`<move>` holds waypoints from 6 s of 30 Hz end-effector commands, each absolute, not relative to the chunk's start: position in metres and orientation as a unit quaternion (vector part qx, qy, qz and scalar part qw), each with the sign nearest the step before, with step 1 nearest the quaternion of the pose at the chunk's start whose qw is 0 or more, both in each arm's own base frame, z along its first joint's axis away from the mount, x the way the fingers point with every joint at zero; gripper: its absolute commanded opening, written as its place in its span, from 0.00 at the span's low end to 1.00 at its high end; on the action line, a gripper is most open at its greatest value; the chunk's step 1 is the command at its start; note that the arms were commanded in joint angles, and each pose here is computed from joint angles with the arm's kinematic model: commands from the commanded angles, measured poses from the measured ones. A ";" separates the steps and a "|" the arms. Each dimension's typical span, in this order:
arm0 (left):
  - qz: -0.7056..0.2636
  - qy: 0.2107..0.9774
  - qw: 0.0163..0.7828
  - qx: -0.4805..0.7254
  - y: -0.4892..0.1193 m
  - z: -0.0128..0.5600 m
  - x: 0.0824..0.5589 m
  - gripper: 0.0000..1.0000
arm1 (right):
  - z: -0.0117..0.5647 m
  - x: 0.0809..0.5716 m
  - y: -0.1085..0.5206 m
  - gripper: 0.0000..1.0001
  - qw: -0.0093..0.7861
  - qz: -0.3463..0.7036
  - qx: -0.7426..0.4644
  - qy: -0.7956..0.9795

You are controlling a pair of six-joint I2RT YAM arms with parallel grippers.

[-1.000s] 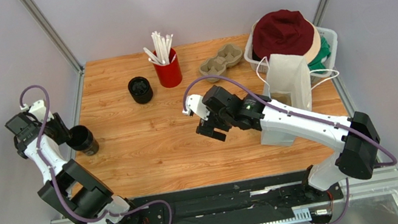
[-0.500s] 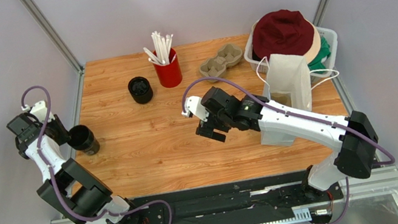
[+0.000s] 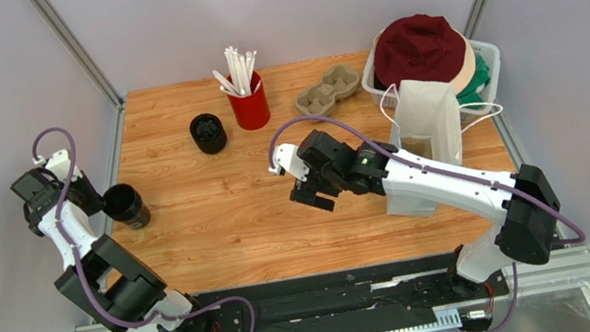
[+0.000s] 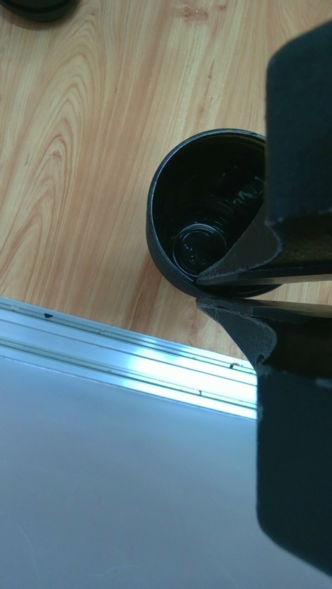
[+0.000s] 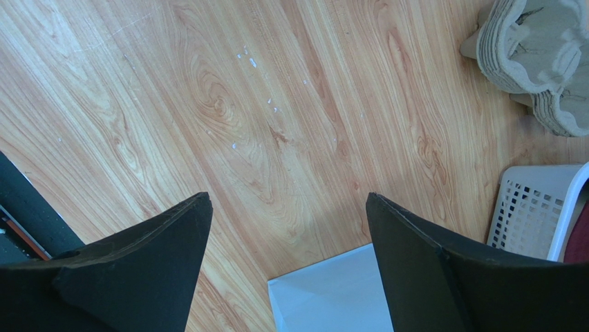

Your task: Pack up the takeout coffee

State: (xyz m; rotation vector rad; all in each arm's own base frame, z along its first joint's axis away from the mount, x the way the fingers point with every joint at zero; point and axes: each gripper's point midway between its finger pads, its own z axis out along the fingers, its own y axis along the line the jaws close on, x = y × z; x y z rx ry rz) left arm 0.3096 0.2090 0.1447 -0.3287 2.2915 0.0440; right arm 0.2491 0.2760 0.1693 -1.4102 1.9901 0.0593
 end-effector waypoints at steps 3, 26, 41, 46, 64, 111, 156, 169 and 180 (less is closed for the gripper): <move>0.018 0.901 0.417 -0.117 0.209 0.151 0.311 0.15 | 0.172 0.255 0.282 0.88 0.361 0.017 -0.544 0.758; 0.005 0.880 0.460 -0.114 0.191 0.185 0.308 0.01 | 0.168 0.253 0.284 0.88 0.357 0.011 -0.549 0.755; 0.013 0.868 0.483 -0.114 0.186 0.214 0.306 0.00 | 0.168 0.253 0.284 0.88 0.357 0.009 -0.550 0.755; 0.019 0.861 0.495 -0.111 0.183 0.232 0.303 0.00 | 0.169 0.253 0.284 0.88 0.359 0.009 -0.550 0.754; -0.010 0.821 0.569 -0.045 0.135 0.324 0.290 0.00 | 0.178 0.254 0.284 0.88 0.372 0.011 -0.544 0.752; -0.276 0.816 0.315 0.399 -0.280 0.153 0.356 0.00 | 0.204 0.265 0.202 0.90 0.427 0.031 -0.484 0.763; -0.228 0.796 0.419 0.373 -0.242 0.219 0.357 0.82 | 0.195 0.262 0.204 0.91 0.420 0.031 -0.492 0.762; -0.086 0.880 0.440 0.156 -0.074 0.213 0.414 0.86 | 0.190 0.257 0.211 0.91 0.413 0.037 -0.506 0.756; -0.053 0.900 0.419 0.113 -0.052 0.184 0.453 0.78 | 0.186 0.254 0.214 0.91 0.407 0.041 -0.512 0.756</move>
